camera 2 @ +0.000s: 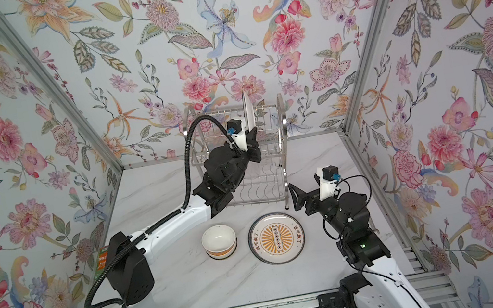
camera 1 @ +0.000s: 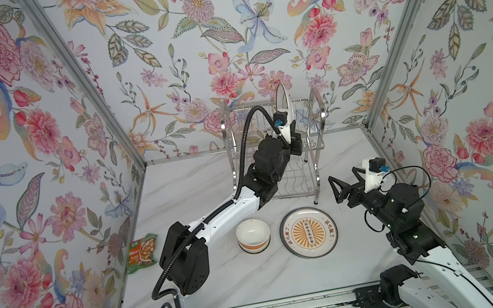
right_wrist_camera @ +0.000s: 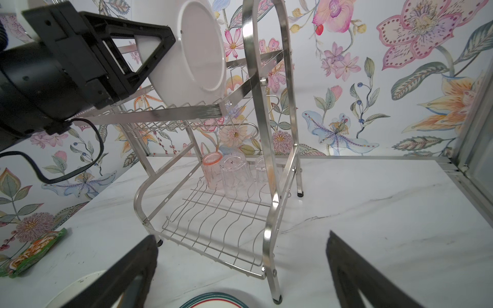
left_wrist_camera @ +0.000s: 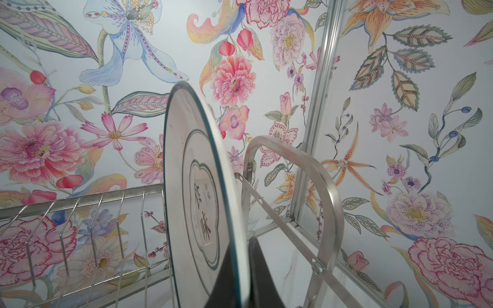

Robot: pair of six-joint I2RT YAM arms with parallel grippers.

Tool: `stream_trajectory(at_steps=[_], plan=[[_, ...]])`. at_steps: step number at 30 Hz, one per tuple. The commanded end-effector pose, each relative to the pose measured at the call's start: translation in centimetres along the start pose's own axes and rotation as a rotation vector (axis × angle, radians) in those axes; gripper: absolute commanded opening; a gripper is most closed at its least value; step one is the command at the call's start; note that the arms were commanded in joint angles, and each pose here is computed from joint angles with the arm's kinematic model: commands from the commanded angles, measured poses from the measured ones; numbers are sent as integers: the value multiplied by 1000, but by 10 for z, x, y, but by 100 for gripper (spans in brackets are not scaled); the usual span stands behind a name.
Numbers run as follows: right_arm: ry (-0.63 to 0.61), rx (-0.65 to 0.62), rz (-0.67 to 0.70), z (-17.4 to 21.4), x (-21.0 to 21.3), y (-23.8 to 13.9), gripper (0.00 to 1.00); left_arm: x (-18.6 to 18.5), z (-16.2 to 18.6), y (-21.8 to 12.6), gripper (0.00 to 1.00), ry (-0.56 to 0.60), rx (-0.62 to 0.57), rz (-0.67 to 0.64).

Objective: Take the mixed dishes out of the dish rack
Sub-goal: 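Close the left gripper on the white plate's rim in the rack, then lift the white plate up out of the rack with the left gripper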

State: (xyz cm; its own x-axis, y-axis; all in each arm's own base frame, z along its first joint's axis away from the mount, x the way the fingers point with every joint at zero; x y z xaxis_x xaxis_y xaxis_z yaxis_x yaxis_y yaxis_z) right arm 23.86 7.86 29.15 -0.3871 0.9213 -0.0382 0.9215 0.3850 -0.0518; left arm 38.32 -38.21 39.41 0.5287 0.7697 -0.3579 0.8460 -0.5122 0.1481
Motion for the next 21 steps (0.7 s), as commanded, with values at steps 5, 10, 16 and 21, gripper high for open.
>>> stream_trajectory(at_steps=[5, 10, 16, 21], plan=[[-9, -21, -7, -3, 0, -3, 99, -16, -26, 1, 0, -26, -106, 41], [-9, -25, -7, -5, -1, -3, 99, -22, -46, -4, 0, -23, -168, 76], [-3, -29, -7, -5, -1, -5, 99, -32, -74, -15, 0, -36, -252, 134], [6, -33, -13, -6, 0, -4, 99, -39, -96, -29, 0, -36, -316, 186]])
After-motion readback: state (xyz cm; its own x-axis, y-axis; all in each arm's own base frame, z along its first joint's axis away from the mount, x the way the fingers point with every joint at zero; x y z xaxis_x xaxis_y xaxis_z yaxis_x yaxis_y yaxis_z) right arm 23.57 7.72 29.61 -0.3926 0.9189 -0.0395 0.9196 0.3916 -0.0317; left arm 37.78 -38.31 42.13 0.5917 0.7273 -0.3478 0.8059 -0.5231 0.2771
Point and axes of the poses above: each gripper's point midway between its finger pads, its own y axis out along the fingers, its own x axis along the line the jaws close on, z = x × y, the point moved 5 cm from there along -y, back along the fingers, and after that the axes turned 15 degrees about -y, right-handed, at the moved point
